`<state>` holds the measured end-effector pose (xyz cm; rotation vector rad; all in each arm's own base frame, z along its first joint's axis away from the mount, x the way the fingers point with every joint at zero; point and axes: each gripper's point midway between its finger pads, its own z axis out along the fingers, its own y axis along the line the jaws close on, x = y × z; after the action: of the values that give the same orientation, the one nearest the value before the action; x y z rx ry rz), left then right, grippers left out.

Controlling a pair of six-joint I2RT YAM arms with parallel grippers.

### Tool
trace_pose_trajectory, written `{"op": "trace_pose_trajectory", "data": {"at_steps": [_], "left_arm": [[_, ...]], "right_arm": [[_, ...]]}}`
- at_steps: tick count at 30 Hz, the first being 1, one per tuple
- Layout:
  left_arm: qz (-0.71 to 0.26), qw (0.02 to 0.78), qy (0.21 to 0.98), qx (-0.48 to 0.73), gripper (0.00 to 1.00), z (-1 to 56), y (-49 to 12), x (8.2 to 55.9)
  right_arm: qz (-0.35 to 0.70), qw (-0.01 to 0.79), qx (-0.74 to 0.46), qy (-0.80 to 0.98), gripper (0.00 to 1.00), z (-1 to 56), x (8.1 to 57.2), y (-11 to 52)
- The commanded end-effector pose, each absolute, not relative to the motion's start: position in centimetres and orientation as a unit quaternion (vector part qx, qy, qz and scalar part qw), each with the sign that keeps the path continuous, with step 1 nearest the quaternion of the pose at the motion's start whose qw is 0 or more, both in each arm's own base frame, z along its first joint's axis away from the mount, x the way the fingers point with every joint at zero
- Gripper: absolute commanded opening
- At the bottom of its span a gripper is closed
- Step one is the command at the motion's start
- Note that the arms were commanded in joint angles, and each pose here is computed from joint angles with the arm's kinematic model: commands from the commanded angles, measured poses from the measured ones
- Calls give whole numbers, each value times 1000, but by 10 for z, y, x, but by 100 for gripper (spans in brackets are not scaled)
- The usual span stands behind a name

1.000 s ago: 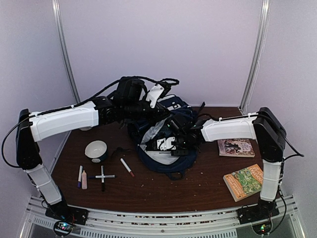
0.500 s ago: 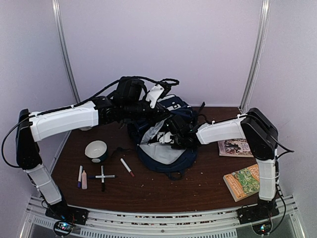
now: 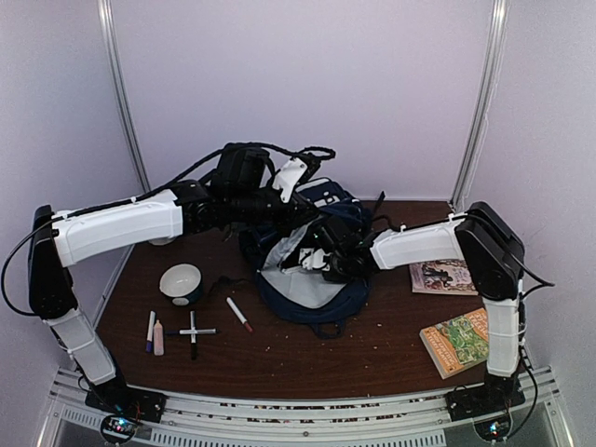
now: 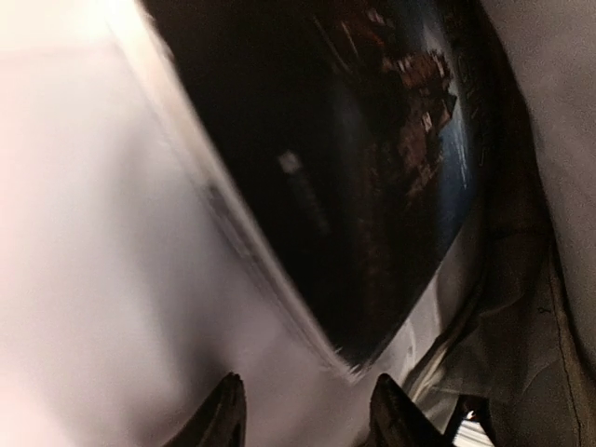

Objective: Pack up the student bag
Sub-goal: Move the book to the largest pocket of the bag.

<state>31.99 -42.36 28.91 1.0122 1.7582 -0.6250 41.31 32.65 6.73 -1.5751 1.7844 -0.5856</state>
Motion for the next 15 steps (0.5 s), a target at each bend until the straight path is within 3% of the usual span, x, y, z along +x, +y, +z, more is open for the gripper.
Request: {"op": "trace_pose_trajectory", "data": {"at_steps": [1,6,11,15], "left_arm": [[-276,558,673,400,0,353,-413,323],[-280,538,693,389,0,330,-409,339],[-284,509,716,384,0,294,-408,348],[-289,473,736,388,0,264,-411,345]], "right_arm": [[-159,361,-585,709,49,110,370,344],[-73,327,-578,744,53,122,327,337],[24,208,-640,739,53,96,246,304],[0,169,-642,748,53,83,220,252]]}}
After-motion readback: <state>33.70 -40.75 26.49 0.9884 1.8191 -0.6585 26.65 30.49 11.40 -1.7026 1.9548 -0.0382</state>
